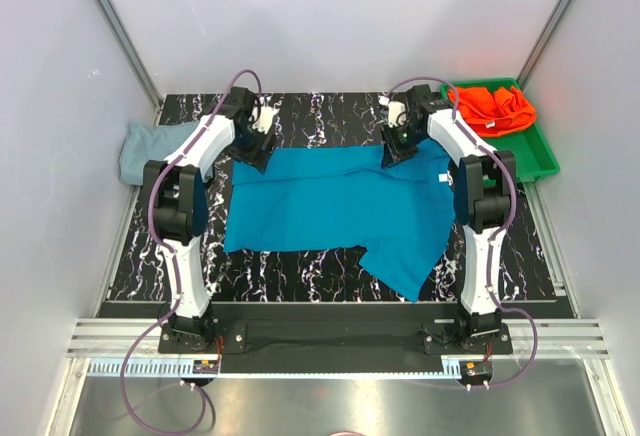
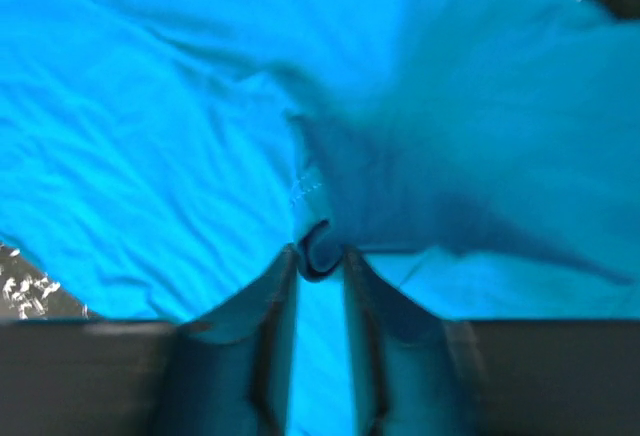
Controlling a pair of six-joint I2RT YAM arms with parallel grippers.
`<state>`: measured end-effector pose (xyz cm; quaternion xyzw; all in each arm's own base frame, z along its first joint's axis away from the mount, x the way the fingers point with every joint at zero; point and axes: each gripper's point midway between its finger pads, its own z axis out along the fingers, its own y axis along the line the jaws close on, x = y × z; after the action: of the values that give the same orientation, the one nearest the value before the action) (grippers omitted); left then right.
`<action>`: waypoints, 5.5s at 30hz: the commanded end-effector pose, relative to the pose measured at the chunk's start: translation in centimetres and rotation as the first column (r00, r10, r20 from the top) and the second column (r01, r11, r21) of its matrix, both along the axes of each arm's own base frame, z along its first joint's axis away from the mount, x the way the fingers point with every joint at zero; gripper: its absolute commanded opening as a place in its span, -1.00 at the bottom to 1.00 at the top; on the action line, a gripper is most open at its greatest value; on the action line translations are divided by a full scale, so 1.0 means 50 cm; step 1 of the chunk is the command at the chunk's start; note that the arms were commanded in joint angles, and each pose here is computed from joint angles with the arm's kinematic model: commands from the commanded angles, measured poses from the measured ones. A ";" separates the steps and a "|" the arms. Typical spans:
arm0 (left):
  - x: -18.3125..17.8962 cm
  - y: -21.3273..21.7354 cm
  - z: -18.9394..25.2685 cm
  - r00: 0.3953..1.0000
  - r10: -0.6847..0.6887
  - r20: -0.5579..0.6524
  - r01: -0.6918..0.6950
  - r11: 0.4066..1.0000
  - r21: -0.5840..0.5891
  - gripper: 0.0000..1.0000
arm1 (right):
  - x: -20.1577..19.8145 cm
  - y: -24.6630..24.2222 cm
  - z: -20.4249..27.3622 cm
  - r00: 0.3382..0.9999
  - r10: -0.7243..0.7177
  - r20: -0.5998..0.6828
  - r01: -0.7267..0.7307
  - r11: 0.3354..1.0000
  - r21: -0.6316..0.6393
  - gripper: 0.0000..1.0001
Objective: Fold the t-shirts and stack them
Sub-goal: Fold the tshirt
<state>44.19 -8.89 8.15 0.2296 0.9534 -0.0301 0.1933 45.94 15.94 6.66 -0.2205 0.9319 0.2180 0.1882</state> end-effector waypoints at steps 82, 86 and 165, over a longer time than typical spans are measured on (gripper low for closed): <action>0.005 -0.026 0.125 0.989 0.001 0.151 0.014 0.995 -0.095 0.61 | -0.052 -0.114 0.000 0.998 -0.065 0.002 0.064 0.980 -0.188 -0.26; 0.012 -0.033 0.134 0.986 0.000 0.166 0.019 0.994 -0.112 0.61 | -0.109 -0.124 0.027 0.997 -0.074 -0.009 0.071 0.979 -0.194 -0.26; -0.143 0.055 0.150 0.980 0.112 0.163 -0.104 0.993 -0.055 0.81 | -0.241 -0.124 0.137 0.803 0.496 0.330 -0.441 0.868 -0.230 0.14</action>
<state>40.15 -5.79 21.94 0.1631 0.9190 -0.0009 0.3589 40.96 8.13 19.73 -0.3591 0.8428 0.1010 0.3879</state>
